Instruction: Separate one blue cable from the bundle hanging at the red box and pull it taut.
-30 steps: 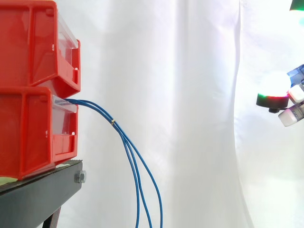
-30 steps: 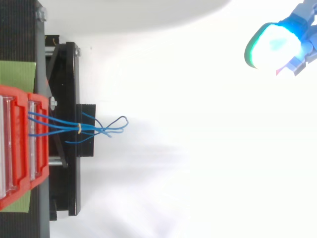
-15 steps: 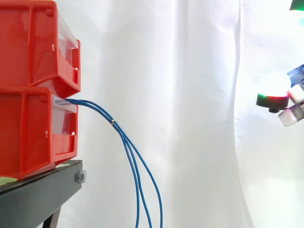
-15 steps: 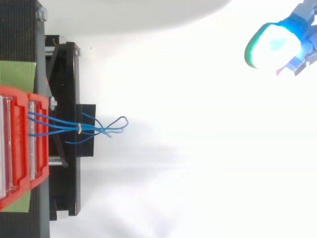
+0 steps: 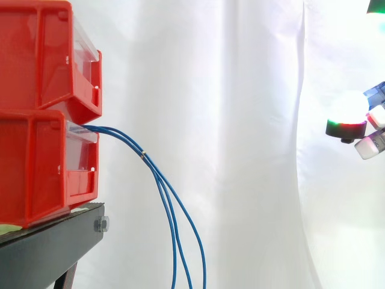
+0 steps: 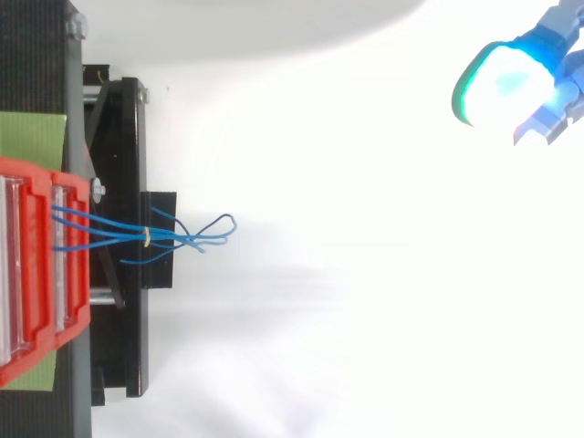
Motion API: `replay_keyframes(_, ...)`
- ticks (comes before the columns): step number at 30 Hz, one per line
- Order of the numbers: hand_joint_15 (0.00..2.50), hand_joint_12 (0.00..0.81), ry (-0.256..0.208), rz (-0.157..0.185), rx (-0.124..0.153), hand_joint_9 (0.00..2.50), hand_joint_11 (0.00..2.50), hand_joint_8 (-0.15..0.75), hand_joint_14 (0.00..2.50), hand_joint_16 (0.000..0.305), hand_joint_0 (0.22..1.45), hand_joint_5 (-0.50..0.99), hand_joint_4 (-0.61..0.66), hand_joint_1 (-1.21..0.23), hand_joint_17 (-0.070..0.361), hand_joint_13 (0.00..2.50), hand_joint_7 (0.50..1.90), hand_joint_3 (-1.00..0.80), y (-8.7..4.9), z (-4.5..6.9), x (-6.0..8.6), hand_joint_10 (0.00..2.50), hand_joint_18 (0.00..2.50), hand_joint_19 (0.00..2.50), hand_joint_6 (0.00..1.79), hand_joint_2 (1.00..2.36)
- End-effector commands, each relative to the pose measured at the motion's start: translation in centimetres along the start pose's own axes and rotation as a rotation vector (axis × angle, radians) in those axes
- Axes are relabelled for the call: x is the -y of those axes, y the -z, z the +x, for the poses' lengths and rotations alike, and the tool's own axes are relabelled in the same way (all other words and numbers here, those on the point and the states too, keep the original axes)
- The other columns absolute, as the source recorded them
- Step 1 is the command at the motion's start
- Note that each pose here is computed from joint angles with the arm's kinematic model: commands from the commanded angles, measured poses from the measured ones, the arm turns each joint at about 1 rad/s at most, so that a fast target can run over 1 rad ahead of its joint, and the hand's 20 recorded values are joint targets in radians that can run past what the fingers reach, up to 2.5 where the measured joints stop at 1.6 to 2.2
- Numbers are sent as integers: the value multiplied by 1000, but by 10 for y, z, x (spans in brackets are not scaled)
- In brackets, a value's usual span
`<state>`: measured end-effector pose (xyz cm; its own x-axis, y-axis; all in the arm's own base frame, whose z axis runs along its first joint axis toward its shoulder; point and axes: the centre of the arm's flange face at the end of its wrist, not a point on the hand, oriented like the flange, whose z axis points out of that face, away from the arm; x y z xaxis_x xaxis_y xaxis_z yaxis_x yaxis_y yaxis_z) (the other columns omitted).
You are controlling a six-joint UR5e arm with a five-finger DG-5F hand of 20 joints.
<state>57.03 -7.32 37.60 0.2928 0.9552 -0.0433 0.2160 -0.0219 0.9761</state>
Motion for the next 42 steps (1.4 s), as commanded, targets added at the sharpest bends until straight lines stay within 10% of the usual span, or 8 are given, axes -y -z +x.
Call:
replay_keyframes(1, 349, 365, 0, 0, 0, 733, 451, 341, 12, 47, 598, -181, 324, -551, 105, 602, 870, -434, 0, 0, 0, 12, 556, 554, 503, 1005)
replay_keyframes(27, 344, 366, 4, -7, -5, 735, 443, 341, 12, 46, 599, -181, 324, -551, 105, 615, 870, -434, -1, 0, 0, 10, 560, 541, 502, 1006)
replay_keyframes(42, 348, 367, 60, -92, 2, 736, 444, 340, 12, 46, 598, -180, 324, -551, 104, 616, 871, -434, -25, 8, 8, 10, 561, 545, 502, 1006)
